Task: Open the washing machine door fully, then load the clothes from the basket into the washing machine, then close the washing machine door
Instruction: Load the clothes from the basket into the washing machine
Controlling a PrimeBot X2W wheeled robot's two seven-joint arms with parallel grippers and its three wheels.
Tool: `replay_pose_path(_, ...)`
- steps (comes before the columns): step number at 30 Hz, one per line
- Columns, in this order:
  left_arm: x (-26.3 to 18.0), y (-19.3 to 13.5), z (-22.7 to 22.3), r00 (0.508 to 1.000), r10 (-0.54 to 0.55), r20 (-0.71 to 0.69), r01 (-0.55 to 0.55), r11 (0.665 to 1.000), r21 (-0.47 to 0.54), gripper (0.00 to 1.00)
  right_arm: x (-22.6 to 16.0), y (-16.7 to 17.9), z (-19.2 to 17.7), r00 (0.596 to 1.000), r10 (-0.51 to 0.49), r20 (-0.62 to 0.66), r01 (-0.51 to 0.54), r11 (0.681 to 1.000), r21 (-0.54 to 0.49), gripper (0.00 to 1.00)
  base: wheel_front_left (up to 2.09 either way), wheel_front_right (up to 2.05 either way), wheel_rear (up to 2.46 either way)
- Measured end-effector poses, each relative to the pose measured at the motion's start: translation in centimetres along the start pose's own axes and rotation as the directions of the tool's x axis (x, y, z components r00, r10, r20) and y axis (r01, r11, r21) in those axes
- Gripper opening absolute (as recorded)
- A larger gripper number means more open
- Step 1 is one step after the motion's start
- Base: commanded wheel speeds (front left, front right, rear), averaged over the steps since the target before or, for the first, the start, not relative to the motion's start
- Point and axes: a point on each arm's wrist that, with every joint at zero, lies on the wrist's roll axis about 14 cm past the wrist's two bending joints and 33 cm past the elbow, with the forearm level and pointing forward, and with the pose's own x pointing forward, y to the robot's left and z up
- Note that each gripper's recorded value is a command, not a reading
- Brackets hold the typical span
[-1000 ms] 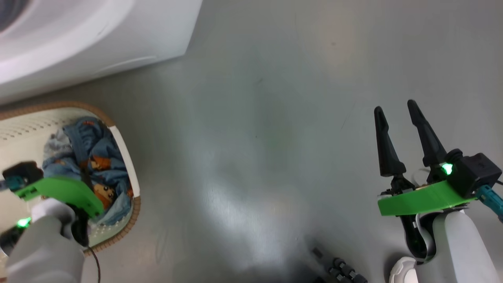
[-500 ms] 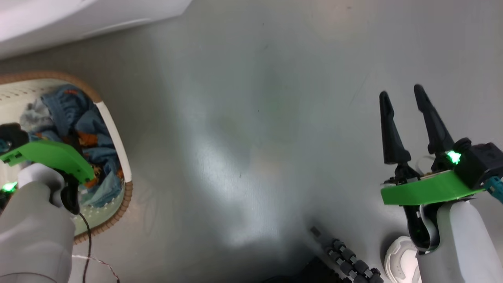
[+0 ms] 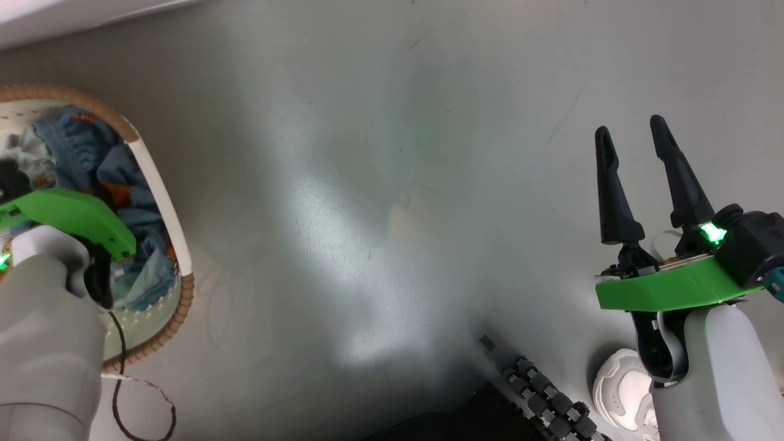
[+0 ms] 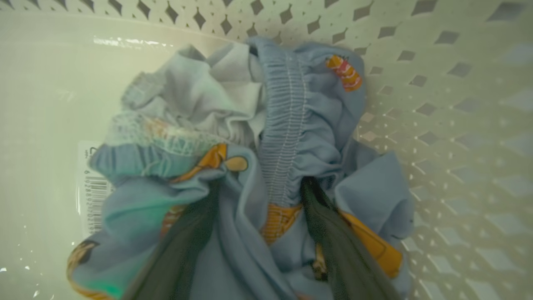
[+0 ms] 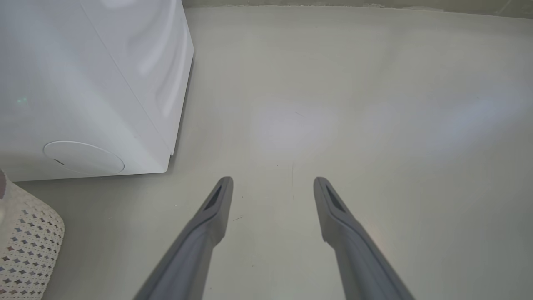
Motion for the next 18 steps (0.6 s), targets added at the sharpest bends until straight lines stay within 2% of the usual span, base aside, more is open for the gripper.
replay_pose_path(1, 0.1, 0.0, 0.1, 1.000, 0.004, 0.004, -0.004, 1.000, 0.001, 1.00, 0.0, -0.1, 0.0, 1.000, -0.002, 0.000, 0.002, 1.000, -0.002, 1.00, 0.00, 0.00, 0.00)
replay_pose_path(2, 0.1, 0.0, 0.3, 1.000, 0.006, 0.012, -0.006, 1.000, 0.004, 0.73, 0.1, -0.2, 0.1, 1.000, -0.004, 0.003, 0.004, 1.000, -0.003, 1.00, 0.00, 0.00, 0.00)
replay_pose_path(3, 0.1, 0.0, 0.3, 1.000, 0.007, 0.012, -0.008, 1.000, 0.007, 0.36, 0.2, -0.2, 0.2, 1.000, -0.006, 0.007, 0.006, 1.000, -0.004, 1.00, 0.00, 0.00, 0.00)
replay_pose_path(4, 0.1, -0.1, 0.3, 1.000, 0.006, 0.017, -0.006, 1.000, 0.014, 0.14, 0.2, -0.4, 0.3, 1.000, -0.008, 0.010, 0.008, 1.000, -0.006, 1.00, 0.00, 0.00, 0.00)
replay_pose_path(5, 0.1, -0.1, 0.4, 1.000, 0.005, 0.021, -0.006, 1.000, 0.021, 0.14, 0.2, -0.5, 0.4, 1.000, -0.011, 0.013, 0.011, 1.000, -0.007, 1.00, 0.00, 0.00, 0.00)
replay_pose_path(6, 0.0, -0.1, 0.5, 1.000, 0.007, 0.023, -0.007, 1.000, 0.024, 0.00, 0.2, -0.6, 0.5, 1.000, -0.014, 0.015, 0.014, 1.000, -0.007, 1.00, 0.00, 0.00, 0.00)
replay_pose_path(12, -0.5, -0.4, 1.1, 0.999, 0.012, 0.049, -0.014, 0.999, 0.033, 0.00, 0.2, -0.6, 0.8, 1.000, -0.016, 0.023, 0.016, 1.000, -0.003, 1.00, 0.00, 0.00, 0.00)
replay_pose_path(18, -2.2, -0.7, 2.8, 0.991, 0.015, 0.130, -0.015, 1.000, -0.001, 0.00, 0.1, -0.3, 1.7, 0.999, -0.008, 0.043, 0.008, 1.000, 0.014, 1.00, 0.00, 0.00, 0.00)
